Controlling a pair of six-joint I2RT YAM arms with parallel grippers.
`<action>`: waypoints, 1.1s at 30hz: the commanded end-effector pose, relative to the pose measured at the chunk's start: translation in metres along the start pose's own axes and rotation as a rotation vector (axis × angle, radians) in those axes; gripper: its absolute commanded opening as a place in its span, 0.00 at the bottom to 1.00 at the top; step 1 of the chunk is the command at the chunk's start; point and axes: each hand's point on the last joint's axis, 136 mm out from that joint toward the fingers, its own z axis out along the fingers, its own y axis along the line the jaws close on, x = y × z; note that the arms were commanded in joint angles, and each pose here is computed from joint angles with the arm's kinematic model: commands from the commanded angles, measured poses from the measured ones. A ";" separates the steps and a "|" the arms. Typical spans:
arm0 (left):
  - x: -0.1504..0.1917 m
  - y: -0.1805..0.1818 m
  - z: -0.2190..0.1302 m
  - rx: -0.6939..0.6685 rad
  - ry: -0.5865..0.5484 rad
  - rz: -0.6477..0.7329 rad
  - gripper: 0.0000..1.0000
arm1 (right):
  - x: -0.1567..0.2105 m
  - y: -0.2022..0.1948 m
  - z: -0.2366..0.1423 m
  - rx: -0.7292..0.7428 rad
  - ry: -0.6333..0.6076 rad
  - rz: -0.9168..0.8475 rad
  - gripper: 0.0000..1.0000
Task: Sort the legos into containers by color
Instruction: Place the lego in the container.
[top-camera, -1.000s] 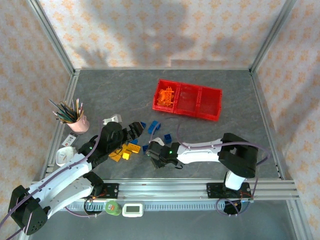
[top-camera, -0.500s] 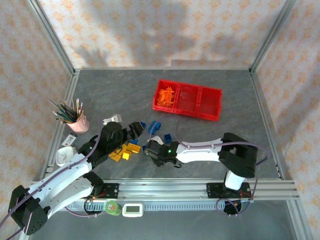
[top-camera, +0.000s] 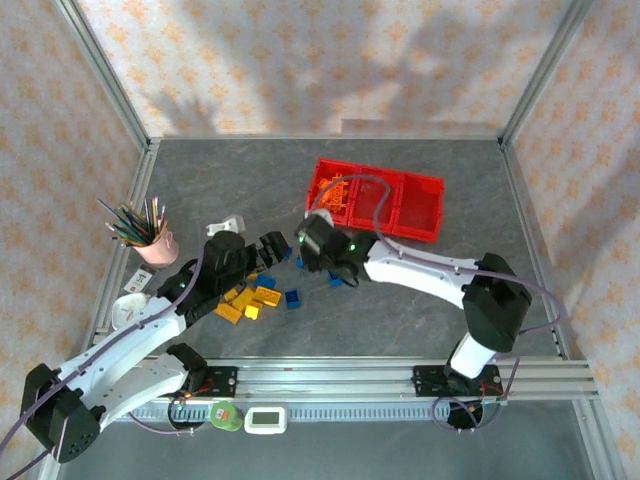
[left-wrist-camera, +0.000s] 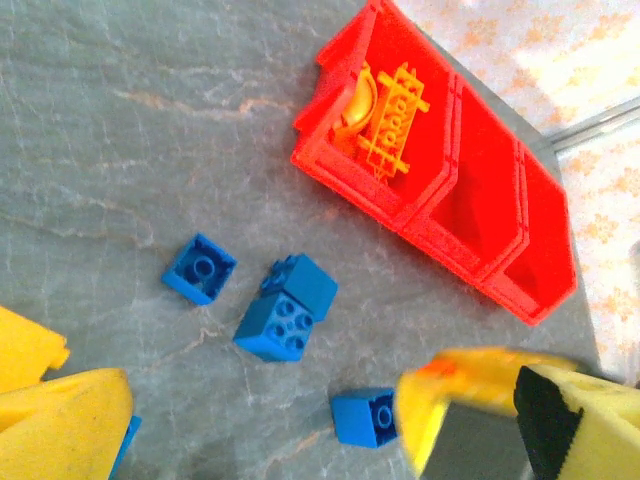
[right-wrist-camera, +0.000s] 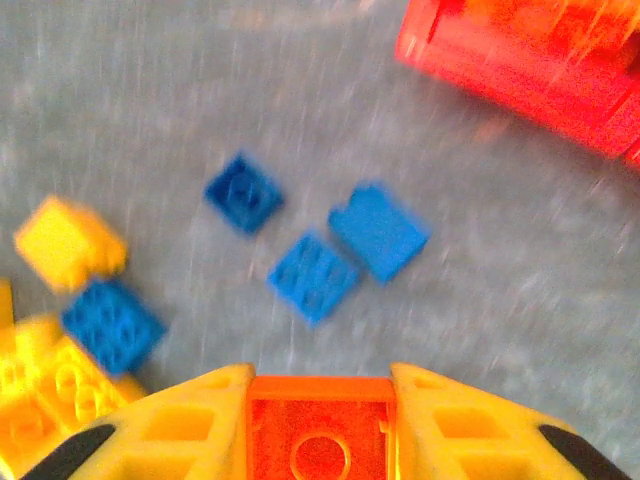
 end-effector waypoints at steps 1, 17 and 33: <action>-0.023 -0.012 0.000 0.031 -0.040 0.026 0.99 | -0.041 -0.025 0.013 0.082 -0.062 0.029 0.33; -0.056 -0.019 0.009 0.033 -0.077 0.061 0.99 | -0.146 -0.091 0.101 0.285 -0.151 0.127 0.33; -0.054 -0.020 0.012 0.031 -0.060 0.064 0.99 | -0.163 -0.096 0.086 0.213 -0.171 0.152 0.62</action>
